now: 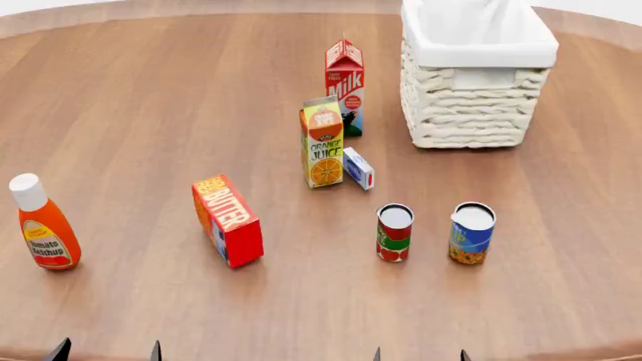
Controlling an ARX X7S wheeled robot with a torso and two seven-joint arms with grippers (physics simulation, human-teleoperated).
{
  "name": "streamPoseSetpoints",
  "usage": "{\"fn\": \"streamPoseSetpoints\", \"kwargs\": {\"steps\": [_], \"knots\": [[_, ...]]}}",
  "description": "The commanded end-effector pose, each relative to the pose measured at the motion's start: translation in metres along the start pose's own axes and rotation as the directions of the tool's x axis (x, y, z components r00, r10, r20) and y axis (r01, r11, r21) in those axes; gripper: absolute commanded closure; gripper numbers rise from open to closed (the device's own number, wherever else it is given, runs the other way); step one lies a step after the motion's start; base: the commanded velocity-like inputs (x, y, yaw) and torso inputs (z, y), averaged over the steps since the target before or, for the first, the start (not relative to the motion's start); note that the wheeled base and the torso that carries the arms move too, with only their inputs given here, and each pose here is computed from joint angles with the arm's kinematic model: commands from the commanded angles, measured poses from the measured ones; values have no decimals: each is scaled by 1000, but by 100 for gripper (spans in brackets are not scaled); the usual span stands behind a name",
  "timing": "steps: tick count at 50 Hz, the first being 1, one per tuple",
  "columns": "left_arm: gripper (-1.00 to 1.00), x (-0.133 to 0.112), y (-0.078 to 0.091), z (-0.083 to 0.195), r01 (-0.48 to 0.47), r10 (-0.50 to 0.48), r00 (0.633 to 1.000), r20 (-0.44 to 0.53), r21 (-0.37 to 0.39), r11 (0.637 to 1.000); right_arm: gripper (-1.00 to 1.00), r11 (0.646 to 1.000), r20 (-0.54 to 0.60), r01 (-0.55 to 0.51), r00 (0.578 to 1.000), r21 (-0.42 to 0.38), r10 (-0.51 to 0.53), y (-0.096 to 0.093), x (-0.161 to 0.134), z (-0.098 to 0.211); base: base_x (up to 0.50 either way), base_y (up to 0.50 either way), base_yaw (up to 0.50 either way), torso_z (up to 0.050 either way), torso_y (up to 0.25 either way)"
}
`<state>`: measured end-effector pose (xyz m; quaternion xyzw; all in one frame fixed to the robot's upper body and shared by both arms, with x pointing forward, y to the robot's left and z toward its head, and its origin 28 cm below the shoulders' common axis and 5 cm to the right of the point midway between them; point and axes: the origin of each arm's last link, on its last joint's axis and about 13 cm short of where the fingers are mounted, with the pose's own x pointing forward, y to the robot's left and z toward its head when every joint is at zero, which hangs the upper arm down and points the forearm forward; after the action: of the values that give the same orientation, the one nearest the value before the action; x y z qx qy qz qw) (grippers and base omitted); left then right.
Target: Pick up the alphabet soup and the tomato sauce, and put them in the basket.
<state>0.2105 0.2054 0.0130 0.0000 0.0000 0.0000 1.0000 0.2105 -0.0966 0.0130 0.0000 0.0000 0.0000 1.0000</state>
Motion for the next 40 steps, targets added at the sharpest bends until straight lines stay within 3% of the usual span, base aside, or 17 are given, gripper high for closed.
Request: {"fn": "streamPoseSetpoints", "kwargs": {"steps": [1, 14, 19, 29, 30, 40], "knots": [[-100, 0, 0, 1, 1, -1, 1000, -3, 0, 1000, -100, 1000, 2, -6, 1000, 10, 6, 1, 0, 1, 0, 0, 0, 0, 0], [-100, 0, -1, -1, 16, -14, 1000, -18, 67, 998, -100, 1000, -22, -12, 1000, -14, 12, 2, 3, -2, 0, 0, 0, 0, 0], [-100, 3, 1, 2, 6, -5, 1000, -5, 30, 1000, -100, 1000, -18, -4, 1000, -23, 4, 1, 2, -1, 0, 0, 0, 0, 0], [-100, 6, 5, 21, -17, 16, 998, 54, 7, 1000, -100, 998, 92, 14, 996, -60, -9, 0, 1, 33, 0, 0, 0, 0, 0], [-100, 6, 4, 23, -20, 17, 997, 73, 41, 999, -100, 998, 110, 13, 994, -59, -7, 0, 0, 39, 0, 0, 0, 0, 0], [-100, -3, -4, 56, 37, -44, 988, 149, 48, 998, -100, 997, 211, 26, 977, -79, -9, -1, -6, 73, 0, 0, 0, 0, 0]]}}
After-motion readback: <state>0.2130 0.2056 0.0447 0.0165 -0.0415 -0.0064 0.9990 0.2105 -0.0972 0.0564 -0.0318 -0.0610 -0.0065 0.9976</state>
